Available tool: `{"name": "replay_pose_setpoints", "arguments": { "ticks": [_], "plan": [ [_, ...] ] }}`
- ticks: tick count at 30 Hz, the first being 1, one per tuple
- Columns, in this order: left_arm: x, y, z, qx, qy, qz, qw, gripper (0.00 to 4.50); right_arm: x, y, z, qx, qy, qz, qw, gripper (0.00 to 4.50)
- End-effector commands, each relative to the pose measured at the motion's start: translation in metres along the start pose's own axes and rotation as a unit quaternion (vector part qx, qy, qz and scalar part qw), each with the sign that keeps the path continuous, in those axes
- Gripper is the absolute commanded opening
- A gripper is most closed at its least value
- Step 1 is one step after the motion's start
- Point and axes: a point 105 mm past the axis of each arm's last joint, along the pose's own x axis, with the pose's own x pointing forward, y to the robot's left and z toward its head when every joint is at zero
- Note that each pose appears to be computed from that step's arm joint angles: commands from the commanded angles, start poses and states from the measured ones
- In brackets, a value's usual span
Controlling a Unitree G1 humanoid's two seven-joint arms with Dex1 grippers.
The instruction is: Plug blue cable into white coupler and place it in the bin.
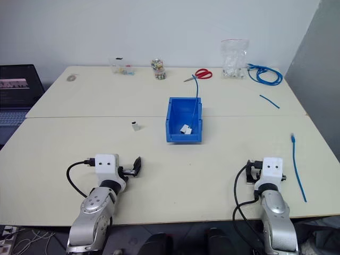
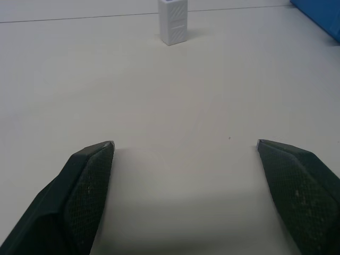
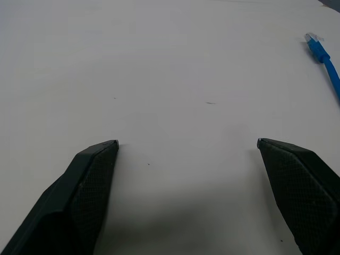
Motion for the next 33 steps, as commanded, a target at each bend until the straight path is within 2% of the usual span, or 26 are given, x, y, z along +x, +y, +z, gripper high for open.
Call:
{"name": "replay_pose_setpoints", "arguments": {
  "ticks": [1, 26, 29, 33],
  "plan": [
    [-0.003, 0.003, 0.017, 0.016, -0.031, 0.004, 0.999, 4.50, -0.003, -0.003, 0.010, -0.001, -0.018, -0.007, 1.000, 4.45],
    [-0.006, 0.000, 0.013, 0.008, -0.023, 0.006, 1.000, 4.50, -0.004, 0.000, 0.016, -0.027, -0.031, 0.005, 0.999, 4.45],
    [-0.012, -0.022, 0.029, 0.103, -0.061, -0.094, 0.988, 4.50, -0.004, -0.008, 0.028, -0.050, -0.051, -0.009, 0.997, 4.45],
    [-0.019, -0.065, 0.055, 0.104, -0.083, -0.266, 0.955, 4.50, -0.003, -0.034, 0.043, -0.072, -0.053, -0.049, 0.995, 4.45]
  ]
}}
